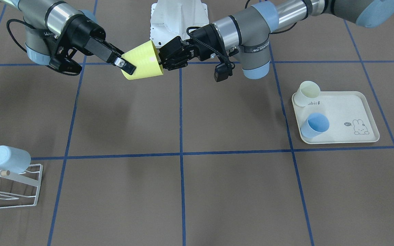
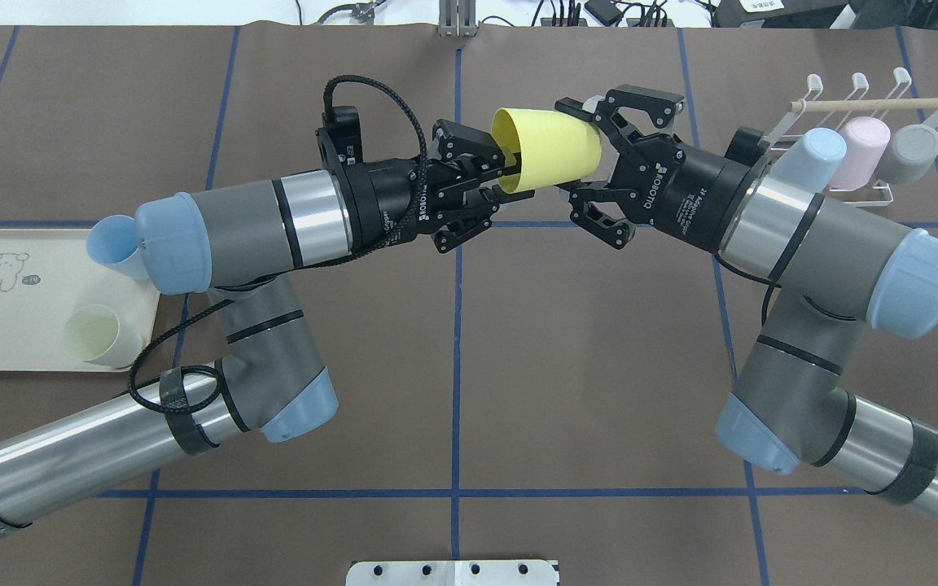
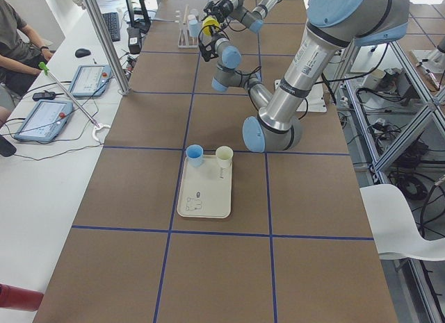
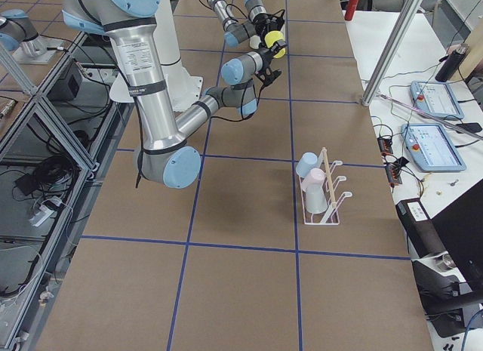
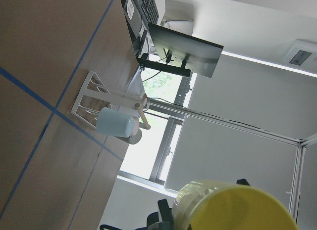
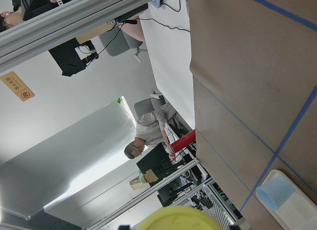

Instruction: Transfer IKEA cup to right arm and place on rack

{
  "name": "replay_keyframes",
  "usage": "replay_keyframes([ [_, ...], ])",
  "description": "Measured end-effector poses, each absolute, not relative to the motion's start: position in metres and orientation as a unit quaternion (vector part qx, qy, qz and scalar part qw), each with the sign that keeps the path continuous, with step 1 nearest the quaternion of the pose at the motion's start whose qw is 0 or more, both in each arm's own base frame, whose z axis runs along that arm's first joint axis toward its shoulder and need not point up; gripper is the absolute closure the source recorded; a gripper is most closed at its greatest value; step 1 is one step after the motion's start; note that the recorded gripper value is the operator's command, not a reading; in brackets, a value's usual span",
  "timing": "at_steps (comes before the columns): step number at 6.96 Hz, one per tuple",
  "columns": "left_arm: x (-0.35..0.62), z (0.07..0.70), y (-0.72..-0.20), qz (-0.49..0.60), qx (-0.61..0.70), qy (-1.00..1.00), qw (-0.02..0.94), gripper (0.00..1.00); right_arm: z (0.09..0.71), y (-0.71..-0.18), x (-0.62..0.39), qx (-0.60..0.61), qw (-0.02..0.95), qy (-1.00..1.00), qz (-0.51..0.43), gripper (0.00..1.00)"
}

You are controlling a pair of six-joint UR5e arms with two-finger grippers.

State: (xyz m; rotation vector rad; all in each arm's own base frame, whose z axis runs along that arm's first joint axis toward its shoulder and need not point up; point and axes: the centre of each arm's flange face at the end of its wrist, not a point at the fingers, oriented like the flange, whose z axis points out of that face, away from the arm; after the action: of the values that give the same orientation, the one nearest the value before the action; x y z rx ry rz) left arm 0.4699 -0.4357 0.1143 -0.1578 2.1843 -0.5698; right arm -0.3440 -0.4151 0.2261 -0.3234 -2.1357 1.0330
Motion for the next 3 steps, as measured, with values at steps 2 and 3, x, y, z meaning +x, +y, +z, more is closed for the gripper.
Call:
replay_keyframes([
  [2, 0.465, 0.109, -0.438, -0.229, -0.058, 0.873, 0.427, 0.02, 0.229, -0.416, -0.339, -0.121, 0.368, -0.830, 0.401, 1.00],
  [3, 0.462, 0.112, -0.440, -0.231, -0.056, 0.872, 0.429, 0.02, 0.236, -0.419, -0.330, -0.109, 0.376, -0.828, 0.400, 1.00],
])
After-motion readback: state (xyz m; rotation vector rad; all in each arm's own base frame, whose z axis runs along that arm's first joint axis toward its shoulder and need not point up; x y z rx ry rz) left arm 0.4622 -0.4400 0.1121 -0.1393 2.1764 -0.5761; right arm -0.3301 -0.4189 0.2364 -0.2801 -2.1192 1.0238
